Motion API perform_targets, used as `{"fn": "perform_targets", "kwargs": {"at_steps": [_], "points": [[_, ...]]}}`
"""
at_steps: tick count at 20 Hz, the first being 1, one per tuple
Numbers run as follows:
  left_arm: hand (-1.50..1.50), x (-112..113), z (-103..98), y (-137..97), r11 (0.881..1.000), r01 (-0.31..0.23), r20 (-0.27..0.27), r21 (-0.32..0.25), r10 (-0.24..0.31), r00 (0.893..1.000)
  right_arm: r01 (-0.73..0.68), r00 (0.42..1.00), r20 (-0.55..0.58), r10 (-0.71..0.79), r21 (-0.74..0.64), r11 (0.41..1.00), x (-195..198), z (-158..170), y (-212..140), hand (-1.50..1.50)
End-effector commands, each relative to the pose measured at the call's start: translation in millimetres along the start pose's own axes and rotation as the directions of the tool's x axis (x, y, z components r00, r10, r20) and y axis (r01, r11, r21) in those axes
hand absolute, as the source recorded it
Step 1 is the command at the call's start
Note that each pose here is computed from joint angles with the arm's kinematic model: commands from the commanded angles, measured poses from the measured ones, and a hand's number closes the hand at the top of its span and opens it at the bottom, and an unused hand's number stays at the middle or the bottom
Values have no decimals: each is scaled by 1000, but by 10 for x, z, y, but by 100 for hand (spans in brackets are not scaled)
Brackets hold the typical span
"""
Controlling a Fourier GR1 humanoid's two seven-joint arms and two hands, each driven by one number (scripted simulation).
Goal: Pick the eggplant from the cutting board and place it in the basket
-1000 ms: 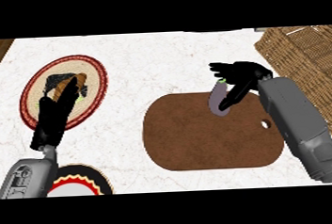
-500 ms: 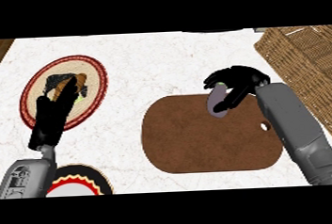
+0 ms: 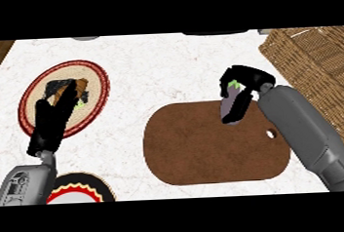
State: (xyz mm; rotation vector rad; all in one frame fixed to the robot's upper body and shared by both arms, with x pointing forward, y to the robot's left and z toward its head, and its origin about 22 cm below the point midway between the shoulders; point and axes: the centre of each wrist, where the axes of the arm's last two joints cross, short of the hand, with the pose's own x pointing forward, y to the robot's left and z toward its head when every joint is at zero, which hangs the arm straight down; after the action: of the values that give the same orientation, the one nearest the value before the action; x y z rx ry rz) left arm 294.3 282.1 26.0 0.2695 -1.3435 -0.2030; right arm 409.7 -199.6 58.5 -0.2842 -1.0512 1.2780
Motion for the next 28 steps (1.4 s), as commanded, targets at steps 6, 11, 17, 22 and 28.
{"fn": "perform_targets", "kwargs": {"at_steps": [6, 11, 17, 22, 28], "points": [[0, -113, 90, 88, 1000, 8, -8, 20, -8, 1000, -499, 858, -13, 514, -263, 826, 216, 246, 626, 150], [0, -208, 129, 65, 999, 9, -10, 32, -9, 1000, -309, 935, 57, 351, -358, 881, 189, 724, 611, 150], [0, -118, 74, 63, 1000, 3, -3, 23, -3, 1000, -22, 958, 244, 151, -463, 886, 498, 1234, 186, 150], [0, -28, 42, 78, 1000, -2, -3, 27, 2, 1000, 229, 932, 362, -21, -543, 808, 618, 1755, -185, 150], [0, 153, -59, 71, 1000, 22, 2, 20, -22, 1000, 271, 932, 361, -29, -642, 717, 997, 2554, -819, 150]]}}
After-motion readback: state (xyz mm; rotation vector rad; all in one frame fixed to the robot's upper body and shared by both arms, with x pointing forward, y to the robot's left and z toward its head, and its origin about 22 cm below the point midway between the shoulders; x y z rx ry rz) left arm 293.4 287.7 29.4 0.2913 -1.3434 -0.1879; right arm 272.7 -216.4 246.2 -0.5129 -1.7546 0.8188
